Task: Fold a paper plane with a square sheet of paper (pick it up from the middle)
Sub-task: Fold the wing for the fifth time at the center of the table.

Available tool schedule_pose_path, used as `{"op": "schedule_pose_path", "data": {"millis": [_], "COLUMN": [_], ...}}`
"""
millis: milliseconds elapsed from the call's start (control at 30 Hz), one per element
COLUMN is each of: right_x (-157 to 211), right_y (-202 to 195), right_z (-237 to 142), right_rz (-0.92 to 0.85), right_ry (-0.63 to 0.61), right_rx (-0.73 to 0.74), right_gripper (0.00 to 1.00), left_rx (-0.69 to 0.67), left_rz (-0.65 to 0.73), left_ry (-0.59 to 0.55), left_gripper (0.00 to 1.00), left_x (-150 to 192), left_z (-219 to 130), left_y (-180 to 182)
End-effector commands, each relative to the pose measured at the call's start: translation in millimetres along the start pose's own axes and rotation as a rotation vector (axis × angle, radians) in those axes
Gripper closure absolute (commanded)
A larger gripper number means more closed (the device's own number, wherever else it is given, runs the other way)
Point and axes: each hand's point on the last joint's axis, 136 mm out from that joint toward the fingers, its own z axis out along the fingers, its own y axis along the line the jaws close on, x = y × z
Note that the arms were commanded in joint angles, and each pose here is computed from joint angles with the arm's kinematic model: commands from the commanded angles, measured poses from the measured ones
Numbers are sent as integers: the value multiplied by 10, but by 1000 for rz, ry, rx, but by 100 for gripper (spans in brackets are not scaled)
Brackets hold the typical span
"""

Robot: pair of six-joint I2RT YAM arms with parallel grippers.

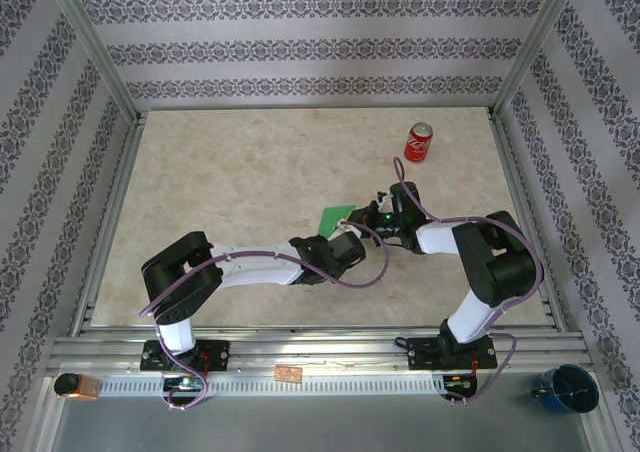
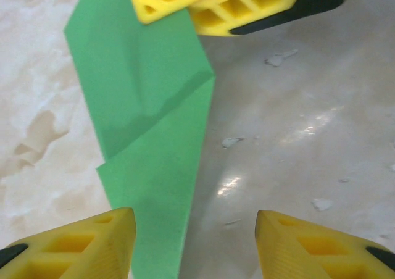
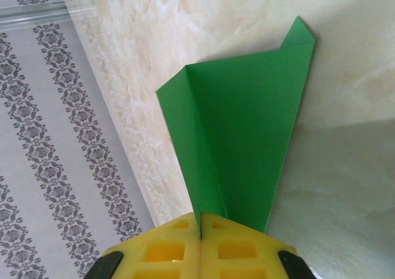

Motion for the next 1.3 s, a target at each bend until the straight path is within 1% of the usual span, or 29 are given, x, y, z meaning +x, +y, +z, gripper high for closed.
{"op": "schedule_pose_path", "data": {"millis": [0,200,400,533,600,833,933,1067,1200,1267], "right_x": [24,14,13,16,17,24,23,25,29,28], "right_y": [44,58,50,62,59,62,59,60,58,57], "right_z": [-7,2,10,13,17,20,19,15,1,-16], "right_rz": [-13,-13,-3,-5,-3,-4,-4,-11,-20,-32], "right_ry": [-8,-8,-10,-6,-3,1,2,4,3,-1], "right_rx": [-16,-24,-31,-34,-34,-36,-36,-34,-29,-22], "right_gripper": [99,99,99,99,99,99,99,98,96,92], "left_rx": [-90,-106,-108,-115,-116,-141,-144,-139,-137,-138], "left_rz": [81,75,78,79,75,65,63,54,50,43], "left_ry": [34,67,76,79,72,59,57,54,57,59], "left_gripper": [46,52,59,67,75,80,84,92,98,100], "left_x": [90,199,213,206,176,132,130,131,136,138], "left_z": [-9,40,67,82,73,54,48,45,56,62], "left_y": [116,137,128,125,126,168,177,171,161,166]}}
